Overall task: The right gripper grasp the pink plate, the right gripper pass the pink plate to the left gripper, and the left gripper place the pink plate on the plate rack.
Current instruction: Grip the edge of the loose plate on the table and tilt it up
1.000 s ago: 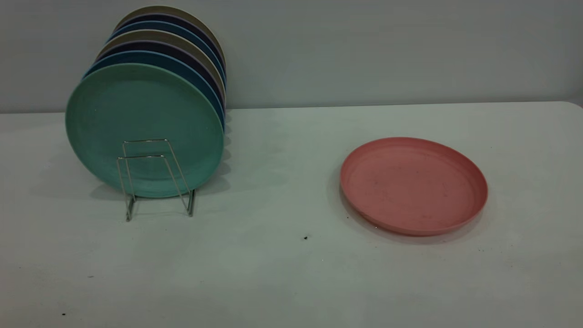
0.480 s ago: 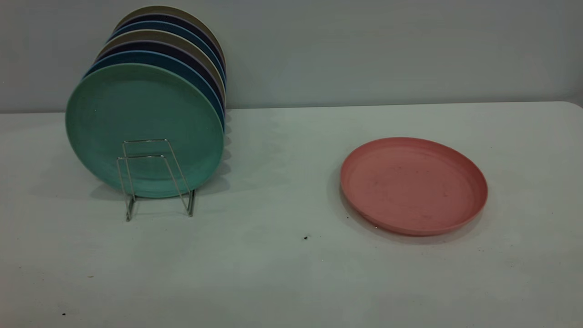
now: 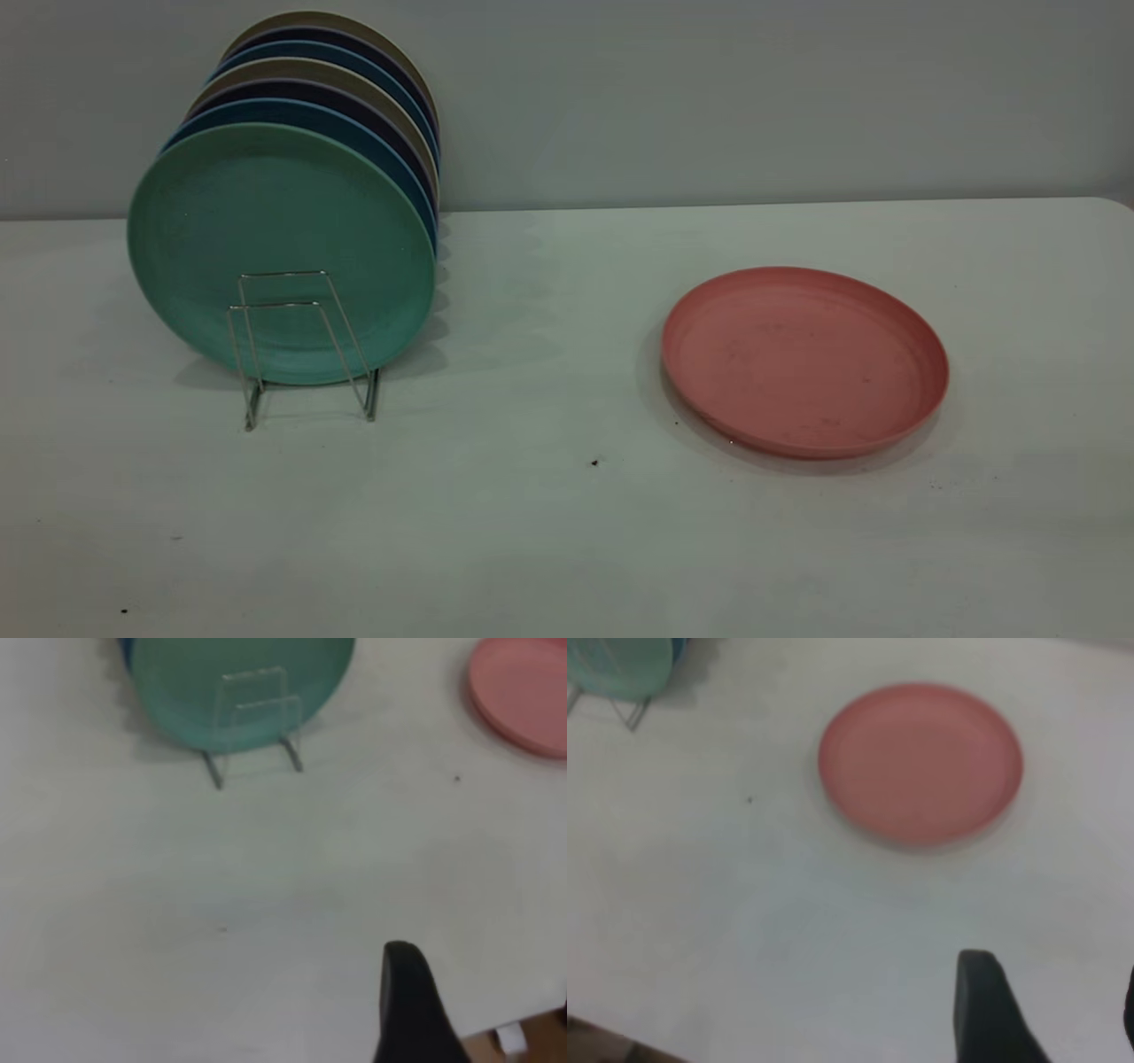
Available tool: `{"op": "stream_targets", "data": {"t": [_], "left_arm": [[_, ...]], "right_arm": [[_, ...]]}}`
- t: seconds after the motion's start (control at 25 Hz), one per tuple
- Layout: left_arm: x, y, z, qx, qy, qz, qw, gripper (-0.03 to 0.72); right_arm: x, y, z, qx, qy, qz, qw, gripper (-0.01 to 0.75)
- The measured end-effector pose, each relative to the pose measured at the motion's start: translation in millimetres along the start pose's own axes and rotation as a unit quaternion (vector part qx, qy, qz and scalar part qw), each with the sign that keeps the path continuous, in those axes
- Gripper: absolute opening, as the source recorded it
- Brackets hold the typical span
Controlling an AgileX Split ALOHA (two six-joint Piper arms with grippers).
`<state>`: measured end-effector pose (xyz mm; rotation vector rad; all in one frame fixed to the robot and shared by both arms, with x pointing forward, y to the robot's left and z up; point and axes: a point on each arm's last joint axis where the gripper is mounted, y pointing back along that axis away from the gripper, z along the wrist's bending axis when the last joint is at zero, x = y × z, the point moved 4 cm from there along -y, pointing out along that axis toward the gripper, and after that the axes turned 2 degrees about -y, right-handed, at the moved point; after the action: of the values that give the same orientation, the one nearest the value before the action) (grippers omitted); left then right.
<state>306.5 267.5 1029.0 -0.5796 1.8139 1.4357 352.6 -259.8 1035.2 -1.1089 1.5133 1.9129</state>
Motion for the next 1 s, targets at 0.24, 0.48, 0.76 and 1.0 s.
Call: {"op": "stream_targets", "data": {"t": [0.24, 0.48, 0.76, 1.0], "left_arm": [[-38.7, -46.0, 4.9, 0.033, 0.017, 0.043, 0.998, 0.433], [-78.3, -77.2, 2.8, 0.079, 0.006, 0.044, 0.996, 0.433], [-89.8, -102.6, -6.9, 0.145, -0.011, 0.033, 0.989, 0.431], [-94.6, -103.5, -6.6, 0.143, -0.020, 0.013, 0.989, 0.431]], "right_arm": [[-23.5, -54.5, -8.6, -0.035, -0.020, 0.064, 0.997, 0.388], [-51.5, -111.4, -22.4, -0.048, -0.057, 0.095, 0.993, 0.388], [-47.9, -184.9, -40.4, -0.062, -0.093, 0.157, 0.981, 0.388], [-27.5, -241.1, -76.2, -0.062, -0.139, 0.202, 0.968, 0.388]]}}
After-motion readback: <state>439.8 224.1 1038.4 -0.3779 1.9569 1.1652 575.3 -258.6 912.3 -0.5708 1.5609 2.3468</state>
